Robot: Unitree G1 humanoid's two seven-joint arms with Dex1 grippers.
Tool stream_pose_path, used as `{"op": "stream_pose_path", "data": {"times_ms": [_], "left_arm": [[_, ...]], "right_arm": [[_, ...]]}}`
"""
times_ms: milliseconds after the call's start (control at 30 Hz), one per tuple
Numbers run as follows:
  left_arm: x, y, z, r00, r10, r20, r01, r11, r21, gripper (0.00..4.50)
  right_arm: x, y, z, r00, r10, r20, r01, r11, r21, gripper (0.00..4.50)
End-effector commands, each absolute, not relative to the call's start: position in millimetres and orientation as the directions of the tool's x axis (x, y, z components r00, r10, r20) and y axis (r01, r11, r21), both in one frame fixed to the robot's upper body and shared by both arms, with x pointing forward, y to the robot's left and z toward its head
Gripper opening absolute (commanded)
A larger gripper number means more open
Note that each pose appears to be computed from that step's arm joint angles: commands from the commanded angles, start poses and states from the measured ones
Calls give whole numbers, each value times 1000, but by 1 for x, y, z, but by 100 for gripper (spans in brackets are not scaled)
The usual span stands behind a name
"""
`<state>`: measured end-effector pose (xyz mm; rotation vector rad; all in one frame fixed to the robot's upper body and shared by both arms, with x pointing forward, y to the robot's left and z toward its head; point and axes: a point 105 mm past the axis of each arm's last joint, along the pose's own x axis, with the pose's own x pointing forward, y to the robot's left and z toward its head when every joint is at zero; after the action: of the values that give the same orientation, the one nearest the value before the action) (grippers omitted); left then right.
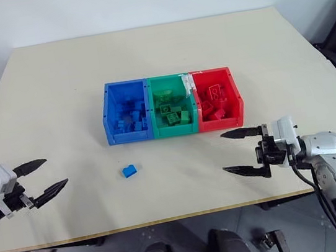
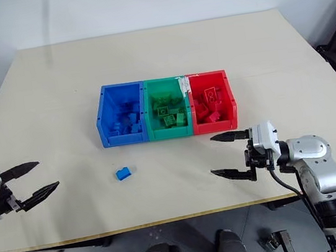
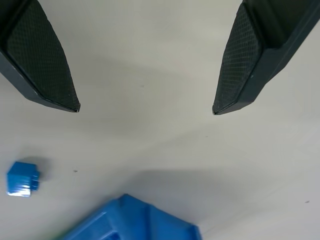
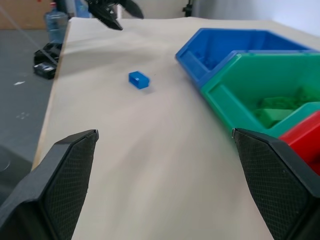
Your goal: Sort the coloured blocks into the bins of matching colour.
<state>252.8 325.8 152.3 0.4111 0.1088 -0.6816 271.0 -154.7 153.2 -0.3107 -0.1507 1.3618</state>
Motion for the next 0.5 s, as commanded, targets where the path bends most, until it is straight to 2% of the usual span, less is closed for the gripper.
{"op": "stream_pose_path", "data": {"times_ms": [33, 200, 333, 500], "left_arm": [[250, 295, 160, 707, -672, -221, 703, 633, 326, 450], [253, 241, 156, 569, -764, -305, 820, 496, 286, 450], [273, 217, 149, 577, -703, -417, 817, 500, 288, 450], [286, 187, 136, 542, -706, -456, 839, 476, 262, 450]], "right_arm": [[271, -157, 160, 197, 978, -70, -927, 163, -338, 450], [269, -168, 160, 203, 973, -109, -928, 156, -339, 450], [261, -177, 157, 213, 968, -137, -932, 159, -327, 450], [252, -181, 151, 237, 960, -151, -934, 182, -309, 450]]}}
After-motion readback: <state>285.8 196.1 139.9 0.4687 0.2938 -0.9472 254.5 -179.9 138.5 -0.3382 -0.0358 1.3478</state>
